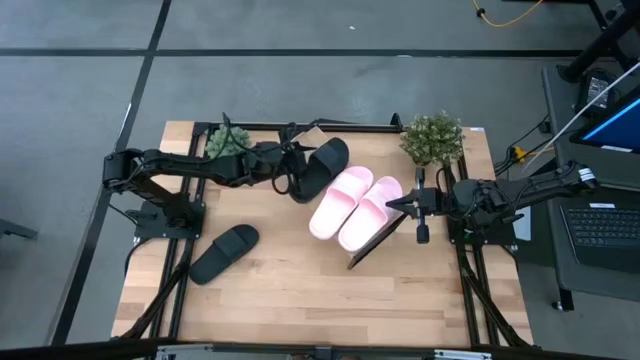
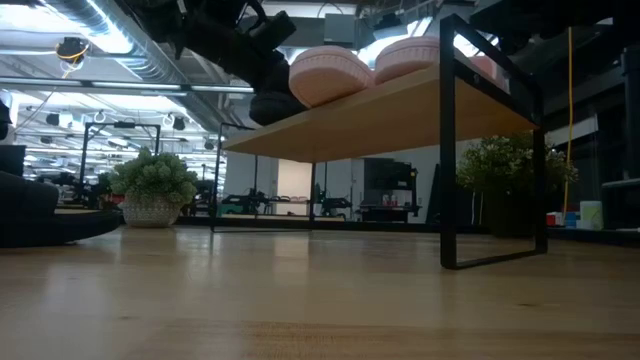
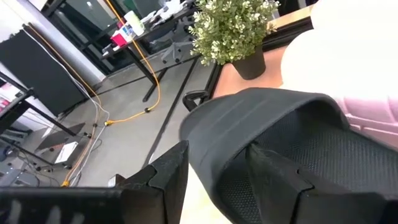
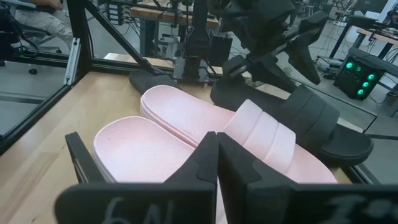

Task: Pick and place slides into the shelf
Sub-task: Put the right black slipper on the shelf, then put the black slipper on the shelf

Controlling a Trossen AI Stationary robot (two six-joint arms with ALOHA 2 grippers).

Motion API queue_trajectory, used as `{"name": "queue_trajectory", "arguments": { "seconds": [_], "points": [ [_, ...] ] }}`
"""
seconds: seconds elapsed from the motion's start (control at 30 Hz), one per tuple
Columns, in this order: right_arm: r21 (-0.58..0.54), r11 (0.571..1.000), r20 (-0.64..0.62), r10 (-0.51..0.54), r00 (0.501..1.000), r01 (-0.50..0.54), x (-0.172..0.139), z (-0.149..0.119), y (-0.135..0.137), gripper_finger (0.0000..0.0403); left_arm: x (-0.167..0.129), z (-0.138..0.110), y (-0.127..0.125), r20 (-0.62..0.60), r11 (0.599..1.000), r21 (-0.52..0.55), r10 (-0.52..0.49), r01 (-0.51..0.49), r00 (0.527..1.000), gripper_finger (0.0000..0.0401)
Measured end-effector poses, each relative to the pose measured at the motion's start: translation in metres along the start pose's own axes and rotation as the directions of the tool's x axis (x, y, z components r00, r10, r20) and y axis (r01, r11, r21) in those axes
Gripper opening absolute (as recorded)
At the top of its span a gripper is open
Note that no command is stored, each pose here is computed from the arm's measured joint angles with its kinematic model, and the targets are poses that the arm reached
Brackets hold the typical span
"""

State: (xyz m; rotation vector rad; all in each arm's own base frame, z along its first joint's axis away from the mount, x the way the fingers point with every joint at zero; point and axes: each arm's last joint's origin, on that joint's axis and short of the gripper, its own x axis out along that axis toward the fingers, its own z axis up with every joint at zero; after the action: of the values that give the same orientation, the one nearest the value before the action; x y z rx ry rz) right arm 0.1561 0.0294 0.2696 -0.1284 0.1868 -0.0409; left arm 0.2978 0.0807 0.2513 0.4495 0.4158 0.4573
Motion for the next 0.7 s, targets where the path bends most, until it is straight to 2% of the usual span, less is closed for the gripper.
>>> {"name": "queue_trajectory", "arguments": {
  "seconds": [0.43, 0.7],
  "points": [
    [0.021, 1.0, -0.012, 0.003, 1.0, -0.002, 0.0, -0.001, 0.0, 0.0006, -0.014, 0.01, -0.001, 0.033, 1.0, 0.004, -0.018, 0.018, 0.999, 0.0152],
    [0.019, 1.0, -0.015, 0.003, 1.0, -0.003, 0.0, -0.002, 0.0, 0.0006, -0.045, 0.023, 0.009, 0.057, 0.999, 0.024, -0.029, 0.028, 0.998, 0.0152]
  ]
}}
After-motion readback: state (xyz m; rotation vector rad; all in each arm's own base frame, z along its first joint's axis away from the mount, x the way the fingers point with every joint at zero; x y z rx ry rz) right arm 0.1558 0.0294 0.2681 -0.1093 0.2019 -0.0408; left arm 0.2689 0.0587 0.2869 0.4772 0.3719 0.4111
